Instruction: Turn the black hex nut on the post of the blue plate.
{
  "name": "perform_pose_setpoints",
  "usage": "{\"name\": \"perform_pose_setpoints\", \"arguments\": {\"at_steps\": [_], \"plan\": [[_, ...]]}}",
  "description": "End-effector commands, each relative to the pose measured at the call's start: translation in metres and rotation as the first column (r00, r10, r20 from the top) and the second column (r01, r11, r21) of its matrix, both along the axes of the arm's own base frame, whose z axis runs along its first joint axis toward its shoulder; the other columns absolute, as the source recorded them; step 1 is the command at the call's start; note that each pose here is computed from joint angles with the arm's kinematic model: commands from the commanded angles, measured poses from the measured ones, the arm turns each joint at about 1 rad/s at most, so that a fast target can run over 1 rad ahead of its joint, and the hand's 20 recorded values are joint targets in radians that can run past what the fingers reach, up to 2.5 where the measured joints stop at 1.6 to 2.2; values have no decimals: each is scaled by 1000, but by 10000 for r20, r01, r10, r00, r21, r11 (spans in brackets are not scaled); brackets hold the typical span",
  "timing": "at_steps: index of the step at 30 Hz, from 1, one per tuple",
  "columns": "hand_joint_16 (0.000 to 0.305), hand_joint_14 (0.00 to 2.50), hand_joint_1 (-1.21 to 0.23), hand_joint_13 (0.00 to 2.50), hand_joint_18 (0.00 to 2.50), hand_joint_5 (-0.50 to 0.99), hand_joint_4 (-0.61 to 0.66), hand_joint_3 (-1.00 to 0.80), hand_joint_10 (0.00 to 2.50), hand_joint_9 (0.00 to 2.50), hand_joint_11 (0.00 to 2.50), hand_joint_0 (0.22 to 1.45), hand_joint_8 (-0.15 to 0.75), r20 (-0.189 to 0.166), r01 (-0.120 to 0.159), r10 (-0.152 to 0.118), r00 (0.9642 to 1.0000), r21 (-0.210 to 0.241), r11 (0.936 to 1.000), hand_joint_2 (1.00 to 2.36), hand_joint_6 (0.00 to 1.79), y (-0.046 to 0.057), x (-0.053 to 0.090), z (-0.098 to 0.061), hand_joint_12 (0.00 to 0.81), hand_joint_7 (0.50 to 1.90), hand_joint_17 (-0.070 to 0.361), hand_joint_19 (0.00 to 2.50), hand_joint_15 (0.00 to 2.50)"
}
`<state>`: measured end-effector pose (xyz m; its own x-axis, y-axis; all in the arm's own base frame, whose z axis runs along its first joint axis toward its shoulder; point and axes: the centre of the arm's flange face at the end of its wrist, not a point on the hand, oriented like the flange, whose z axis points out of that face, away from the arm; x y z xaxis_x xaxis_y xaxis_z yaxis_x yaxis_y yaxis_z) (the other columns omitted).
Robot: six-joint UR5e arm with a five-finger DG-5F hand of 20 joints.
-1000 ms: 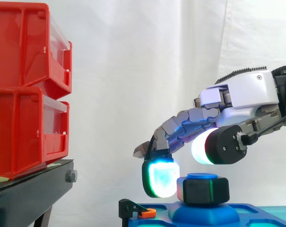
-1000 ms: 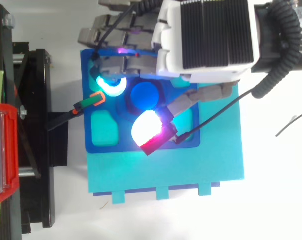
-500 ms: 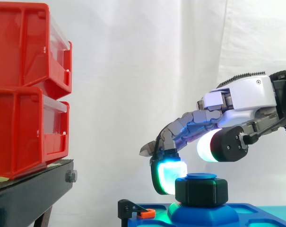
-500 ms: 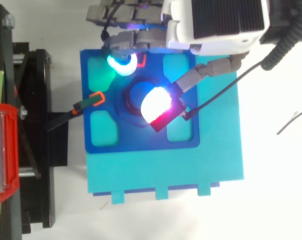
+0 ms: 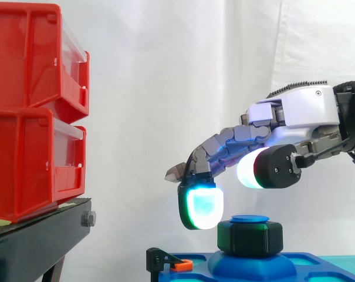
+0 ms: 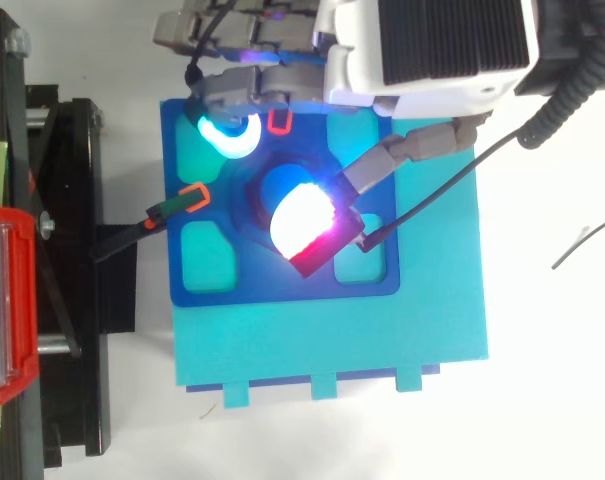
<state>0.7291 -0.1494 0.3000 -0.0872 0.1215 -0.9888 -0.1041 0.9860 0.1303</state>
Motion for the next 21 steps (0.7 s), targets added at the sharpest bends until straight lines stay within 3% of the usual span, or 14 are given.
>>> {"name": "perform_pose_setpoints", "arguments": {"at_steps": [1, 10, 15, 21], "plan": [[59, 5, -249, 335, 180, -210, 187, -500, 0, 284, 0, 477, 242, 52, 85, -85, 10000, -14, 10000, 1000, 584, 7, 3, 0, 372, 1121, 133, 185, 112], [59, 5, -242, 335, 180, -197, 187, -500, 0, 284, 0, 476, 243, 1, 455, -455, 9990, -20, 9990, 1000, 532, 39, 10, 0, 374, 1193, 134, 189, 112], [59, 4, -241, 336, 180, -196, 184, -500, 0, 284, 0, 476, 244, -76, 409, -409, 9991, -31, 9992, 1000, 526, 47, 10, -1, 374, 1205, 133, 187, 106], [59, 5, -240, 336, 180, -194, 183, -500, 0, 285, 8, 476, 245, -182, 423, -424, 9989, -44, 9991, 1000, 522, 49, 10, -2, 374, 1212, 133, 191, 113]]}}
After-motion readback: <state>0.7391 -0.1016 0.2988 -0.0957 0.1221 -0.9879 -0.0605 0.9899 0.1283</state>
